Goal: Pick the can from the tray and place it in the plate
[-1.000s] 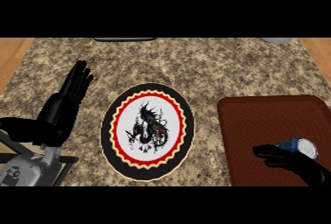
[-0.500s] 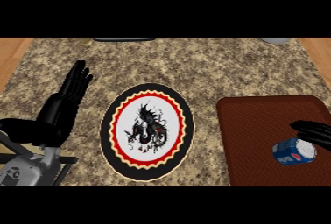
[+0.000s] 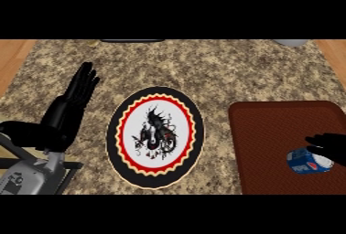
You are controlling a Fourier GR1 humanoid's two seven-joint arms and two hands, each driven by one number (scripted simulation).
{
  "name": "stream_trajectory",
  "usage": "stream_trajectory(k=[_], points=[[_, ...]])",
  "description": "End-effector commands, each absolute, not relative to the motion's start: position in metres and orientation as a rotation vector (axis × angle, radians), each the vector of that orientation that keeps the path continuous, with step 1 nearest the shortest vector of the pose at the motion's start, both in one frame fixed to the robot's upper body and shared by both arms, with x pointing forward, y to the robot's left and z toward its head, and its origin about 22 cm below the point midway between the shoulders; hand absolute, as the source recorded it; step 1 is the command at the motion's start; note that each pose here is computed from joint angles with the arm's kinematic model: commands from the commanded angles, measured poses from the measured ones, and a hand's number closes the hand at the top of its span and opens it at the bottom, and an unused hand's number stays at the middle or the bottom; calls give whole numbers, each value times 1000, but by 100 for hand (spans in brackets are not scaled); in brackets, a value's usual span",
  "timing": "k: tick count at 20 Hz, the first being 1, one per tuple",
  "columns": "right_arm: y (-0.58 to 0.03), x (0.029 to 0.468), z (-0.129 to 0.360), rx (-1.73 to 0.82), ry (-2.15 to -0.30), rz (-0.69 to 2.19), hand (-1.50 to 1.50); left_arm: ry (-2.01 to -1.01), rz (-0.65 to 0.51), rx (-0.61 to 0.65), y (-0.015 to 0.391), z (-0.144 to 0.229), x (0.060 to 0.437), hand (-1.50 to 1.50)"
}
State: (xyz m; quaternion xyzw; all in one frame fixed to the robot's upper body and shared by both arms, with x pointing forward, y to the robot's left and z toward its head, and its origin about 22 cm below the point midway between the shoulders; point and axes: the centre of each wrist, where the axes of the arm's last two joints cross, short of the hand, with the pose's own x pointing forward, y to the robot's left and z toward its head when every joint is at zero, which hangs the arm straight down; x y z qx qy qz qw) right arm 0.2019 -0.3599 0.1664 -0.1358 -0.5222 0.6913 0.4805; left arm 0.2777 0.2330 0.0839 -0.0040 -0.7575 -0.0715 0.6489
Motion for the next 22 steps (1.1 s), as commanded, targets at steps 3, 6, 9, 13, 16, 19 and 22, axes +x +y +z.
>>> stream_trajectory(k=[3, 6, 9, 13, 16, 19, 22], points=[[-356, 196, 147, -447, -1164, 1721, -150, -1746, -222, 136, 273, 104, 286, 0], [-345, 199, 132, -478, -1165, 1708, -150, -1751, -229, 124, 282, 98, 285, 0], [-353, 200, 130, -544, -1091, 1741, -150, -1750, -224, 155, 276, 97, 289, 0], [-353, 216, 123, -589, -1011, 1734, -150, -1753, -215, 137, 278, 116, 304, 0], [-348, 211, 94, -613, -1005, 1730, -150, -1768, -230, 132, 266, 104, 295, 0], [-341, 223, 95, -590, -995, 1719, -150, -1757, -227, 128, 270, 119, 296, 0], [-354, 232, 81, -578, -967, 1746, -150, -1746, -225, 117, 273, 117, 301, 0]])
